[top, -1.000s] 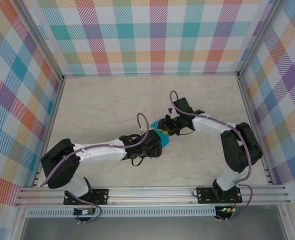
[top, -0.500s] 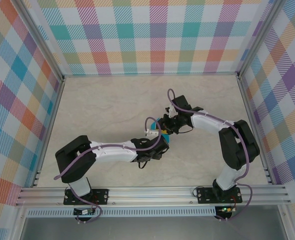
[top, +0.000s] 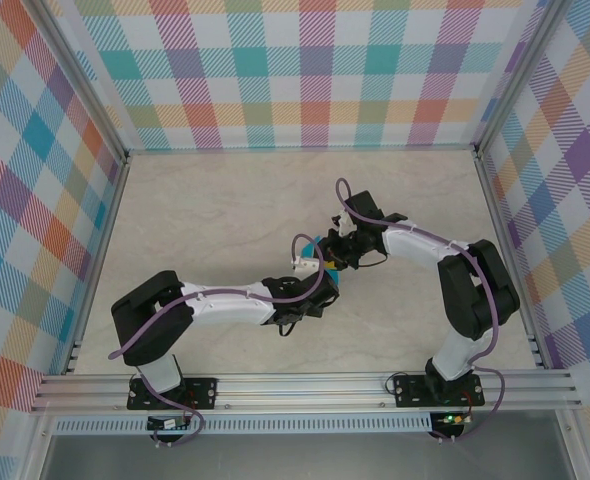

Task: Fold a paper plane with a square sheet of paper (pick it up from the middle)
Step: Fourth fold the wing at the center of the table.

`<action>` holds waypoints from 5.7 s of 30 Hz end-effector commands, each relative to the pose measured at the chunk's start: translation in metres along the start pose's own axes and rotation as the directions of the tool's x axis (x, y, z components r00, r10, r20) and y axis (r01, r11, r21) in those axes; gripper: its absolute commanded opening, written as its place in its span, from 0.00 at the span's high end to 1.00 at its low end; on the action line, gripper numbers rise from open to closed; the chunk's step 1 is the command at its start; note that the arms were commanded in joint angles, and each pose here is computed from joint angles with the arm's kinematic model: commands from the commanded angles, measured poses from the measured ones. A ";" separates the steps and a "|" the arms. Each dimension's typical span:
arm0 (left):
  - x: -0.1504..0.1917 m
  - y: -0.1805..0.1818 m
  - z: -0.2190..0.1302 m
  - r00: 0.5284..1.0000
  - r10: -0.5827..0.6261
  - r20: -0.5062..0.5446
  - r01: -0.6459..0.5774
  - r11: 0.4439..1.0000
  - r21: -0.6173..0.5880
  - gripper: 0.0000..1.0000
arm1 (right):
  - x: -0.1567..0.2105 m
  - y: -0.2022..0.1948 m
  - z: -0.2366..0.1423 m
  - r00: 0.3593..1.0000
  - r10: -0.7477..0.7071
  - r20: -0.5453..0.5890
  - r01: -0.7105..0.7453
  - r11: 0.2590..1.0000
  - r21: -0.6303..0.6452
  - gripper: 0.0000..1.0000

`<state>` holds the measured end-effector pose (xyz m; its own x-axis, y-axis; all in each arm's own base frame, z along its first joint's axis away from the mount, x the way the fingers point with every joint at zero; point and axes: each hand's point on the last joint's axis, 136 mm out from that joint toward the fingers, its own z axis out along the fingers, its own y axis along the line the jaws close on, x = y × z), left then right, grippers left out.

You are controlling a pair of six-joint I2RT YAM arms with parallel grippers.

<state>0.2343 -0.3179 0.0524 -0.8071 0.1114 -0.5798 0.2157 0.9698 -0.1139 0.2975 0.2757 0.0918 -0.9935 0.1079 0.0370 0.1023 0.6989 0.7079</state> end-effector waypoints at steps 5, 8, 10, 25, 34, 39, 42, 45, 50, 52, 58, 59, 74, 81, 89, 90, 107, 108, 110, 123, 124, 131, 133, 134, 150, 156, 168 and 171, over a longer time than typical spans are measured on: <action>0.010 0.008 0.005 1.000 0.027 0.006 -0.027 0.999 -0.035 0.53 | -0.001 0.001 -0.001 1.000 -0.015 -0.009 0.015 1.000 -0.001 0.78; 0.013 0.009 0.008 1.000 0.031 0.000 -0.031 0.999 -0.040 0.55 | -0.001 0.001 -0.001 1.000 -0.013 -0.009 0.013 1.000 0.000 0.78; 0.015 0.009 0.010 1.000 0.029 0.001 -0.029 0.999 -0.033 0.58 | -0.001 0.000 -0.002 1.000 -0.012 -0.006 0.012 1.000 0.004 0.78; 0.016 0.011 0.011 0.999 0.039 0.009 -0.039 0.999 -0.036 0.67 | 0.000 -0.001 -0.003 1.000 -0.009 -0.004 0.009 1.000 0.009 0.80; 0.012 0.005 0.010 0.998 0.065 0.025 -0.065 0.998 -0.005 0.80 | 0.002 -0.003 -0.003 1.000 -0.005 -0.005 0.005 1.000 0.014 0.80; 0.012 0.004 0.010 0.996 0.086 0.030 -0.086 0.996 0.004 0.86 | 0.003 -0.006 -0.004 1.000 -0.005 0.003 0.005 1.000 0.025 0.76; 0.013 0.003 0.012 0.995 0.098 0.025 -0.099 0.995 0.004 0.88 | 0.002 -0.007 -0.010 1.000 -0.012 0.021 0.011 0.999 0.047 0.70; 0.016 0.003 0.013 0.995 0.101 0.021 -0.101 0.995 0.012 0.89 | 0.001 -0.005 -0.020 0.999 -0.031 0.043 0.028 0.998 0.061 0.64; 0.018 -0.004 0.014 0.993 0.115 0.019 -0.116 0.992 0.050 0.90 | -0.001 -0.007 -0.048 0.990 -0.069 0.120 0.057 0.993 0.104 0.47; 0.017 -0.006 0.013 0.992 0.121 0.020 -0.122 0.990 0.069 0.91 | -0.001 -0.011 -0.060 0.984 -0.072 0.161 0.054 0.992 0.114 0.42; 0.018 -0.016 0.013 0.991 0.132 0.015 -0.132 0.979 0.157 0.91 | 0.009 -0.029 -0.083 0.964 -0.060 0.258 0.024 0.990 0.140 0.23; 0.018 -0.017 0.013 0.991 0.134 0.012 -0.135 0.977 0.168 0.90 | 0.012 -0.031 -0.083 0.963 -0.056 0.265 0.020 0.990 0.136 0.22; 0.023 -0.017 0.016 0.999 0.025 -0.047 -0.007 0.938 0.347 0.90 | 0.043 -0.048 -0.062 0.980 -0.030 0.198 0.023 0.999 0.036 0.38; 0.024 -0.016 0.018 0.994 -0.048 -0.096 0.085 0.899 0.430 0.90 | 0.045 -0.038 -0.053 0.985 -0.045 0.166 0.052 0.998 -0.039 0.64; 0.032 -0.009 0.024 0.984 -0.096 -0.153 0.156 0.876 0.457 0.90 | 0.046 -0.016 -0.033 0.992 -0.077 0.097 0.091 0.985 -0.147 0.76; 0.033 -0.007 0.024 0.982 -0.105 -0.155 0.166 0.873 0.459 0.90 | 0.046 -0.013 -0.030 0.993 -0.082 0.087 0.096 0.982 -0.164 0.77; 0.042 0.005 0.025 0.957 -0.152 -0.248 0.263 0.817 0.513 0.91 | 0.035 0.007 0.013 0.996 -0.090 -0.017 0.083 0.967 -0.241 0.84; 0.042 0.004 0.025 0.955 -0.153 -0.253 0.267 0.811 0.520 0.91 | 0.034 0.006 0.015 0.996 -0.088 -0.020 0.080 0.967 -0.240 0.84; 0.042 0.005 0.026 0.953 -0.154 -0.261 0.274 0.808 0.522 0.91 | 0.034 0.006 0.017 0.996 -0.085 -0.020 0.078 0.968 -0.240 0.84; 0.049 0.008 0.031 0.939 -0.147 -0.312 0.299 0.797 0.525 0.91 | 0.034 0.001 0.034 0.996 -0.066 -0.056 0.052 0.972 -0.230 0.84; 0.050 0.008 0.031 0.939 -0.145 -0.313 0.298 0.797 0.525 0.91 | 0.033 -0.003 0.036 0.997 -0.061 -0.051 0.049 0.976 -0.213 0.84; 0.047 0.007 0.026 0.939 -0.140 -0.314 0.295 0.796 0.529 0.84 | 0.031 -0.024 0.046 0.998 -0.027 -0.050 0.020 0.991 -0.135 0.85; 0.042 0.004 0.022 0.940 -0.144 -0.310 0.297 0.790 0.536 0.79 | 0.031 -0.028 0.046 0.999 -0.025 -0.045 0.019 0.993 -0.114 0.85; 0.039 0.003 0.020 0.940 -0.145 -0.307 0.298 0.786 0.542 0.77 | 0.032 -0.029 0.046 0.999 -0.025 -0.043 0.021 0.994 -0.109 0.85; 0.021 0.000 0.010 0.940 -0.214 -0.266 0.332 0.754 0.567 0.82 | 0.033 -0.030 0.044 0.999 -0.026 -0.047 0.021 0.995 -0.102 0.85; 0.031 0.005 0.014 0.928 -0.226 -0.296 0.358 0.764 0.537 0.93 | 0.034 -0.031 0.041 0.999 -0.026 -0.039 0.023 0.996 -0.089 0.85; 0.046 0.011 0.022 0.910 -0.242 -0.336 0.390 0.770 0.505 0.97 | 0.030 -0.023 0.016 0.998 -0.049 0.041 0.052 0.997 -0.059 0.83; 0.049 0.012 0.025 0.906 -0.247 -0.344 0.399 0.769 0.500 0.97 | 0.032 -0.023 0.016 0.998 -0.044 0.033 0.046 0.997 -0.061 0.83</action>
<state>0.2189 -0.3163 0.0222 -0.9609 -0.0622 -0.2698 0.1659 0.6506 -0.7410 0.2645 0.2761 0.0615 -0.9943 0.1065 -0.0069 0.0646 0.6520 0.7554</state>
